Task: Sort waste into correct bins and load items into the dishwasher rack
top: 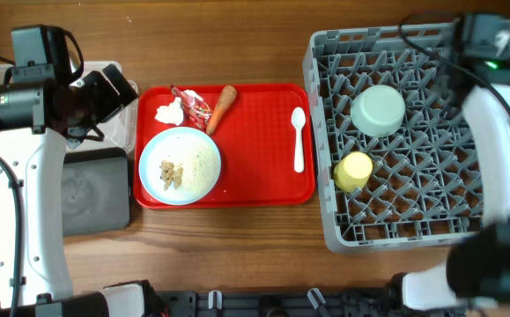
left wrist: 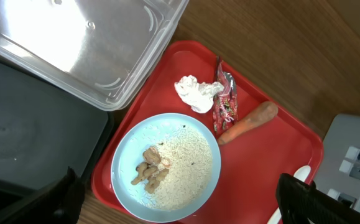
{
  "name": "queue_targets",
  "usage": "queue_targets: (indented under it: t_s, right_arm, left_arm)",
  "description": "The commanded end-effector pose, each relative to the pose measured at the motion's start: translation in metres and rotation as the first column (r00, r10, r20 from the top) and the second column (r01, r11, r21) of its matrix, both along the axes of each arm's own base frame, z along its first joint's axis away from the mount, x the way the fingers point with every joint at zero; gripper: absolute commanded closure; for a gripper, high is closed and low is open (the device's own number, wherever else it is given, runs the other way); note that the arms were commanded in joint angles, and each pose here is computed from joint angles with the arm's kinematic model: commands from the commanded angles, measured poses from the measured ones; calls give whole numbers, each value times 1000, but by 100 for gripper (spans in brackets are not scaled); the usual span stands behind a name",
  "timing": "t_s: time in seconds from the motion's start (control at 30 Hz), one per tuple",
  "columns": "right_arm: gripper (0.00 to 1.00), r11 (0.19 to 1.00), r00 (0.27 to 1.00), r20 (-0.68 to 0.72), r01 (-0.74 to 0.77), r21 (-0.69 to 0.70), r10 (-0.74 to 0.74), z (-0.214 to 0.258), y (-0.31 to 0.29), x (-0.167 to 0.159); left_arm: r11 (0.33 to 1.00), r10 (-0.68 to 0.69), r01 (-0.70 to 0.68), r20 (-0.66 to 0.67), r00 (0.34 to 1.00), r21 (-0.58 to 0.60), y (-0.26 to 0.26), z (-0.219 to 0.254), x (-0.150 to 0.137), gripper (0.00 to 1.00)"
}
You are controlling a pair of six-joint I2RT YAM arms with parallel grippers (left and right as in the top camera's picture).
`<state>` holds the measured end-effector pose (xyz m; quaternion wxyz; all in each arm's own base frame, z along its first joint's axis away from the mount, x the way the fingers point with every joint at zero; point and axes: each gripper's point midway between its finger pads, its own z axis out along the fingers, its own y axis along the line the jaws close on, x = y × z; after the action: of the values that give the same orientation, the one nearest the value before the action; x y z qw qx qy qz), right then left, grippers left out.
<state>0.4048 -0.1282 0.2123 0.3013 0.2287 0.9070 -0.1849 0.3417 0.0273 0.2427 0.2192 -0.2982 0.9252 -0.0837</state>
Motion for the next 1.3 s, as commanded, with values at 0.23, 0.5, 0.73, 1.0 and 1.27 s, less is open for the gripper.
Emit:
queue_targets:
  t_s: [0.23,0.5,0.73,1.0,1.27]
  right_arm:
    - [58,810,950,-23,279,515,-313,-46,-98,-61]
    - [70,696,894,-220,443,565,-391,-115,-127,-92]
    - [96,714,905,-169,414,564,-391,-99,-128,-88]
    - [96,983,968,183,181,-37,-171,72,-96,-54]
    - [96,882,979,33,198,-428,-203,83,-78,-48]
  left_arm:
    - [1000,14,-14,13,1000,6,2,4,0,0]
    - [1000,14,-14,13,1000,6,2,4,0,0]
    - [1000,14,-14,13,1000,6,2,4,0,0]
    - [1000,14,-14,13,1000,6,2,4,0,0]
    - [1000,14,-14,13,1000,6,2,4,0,0]
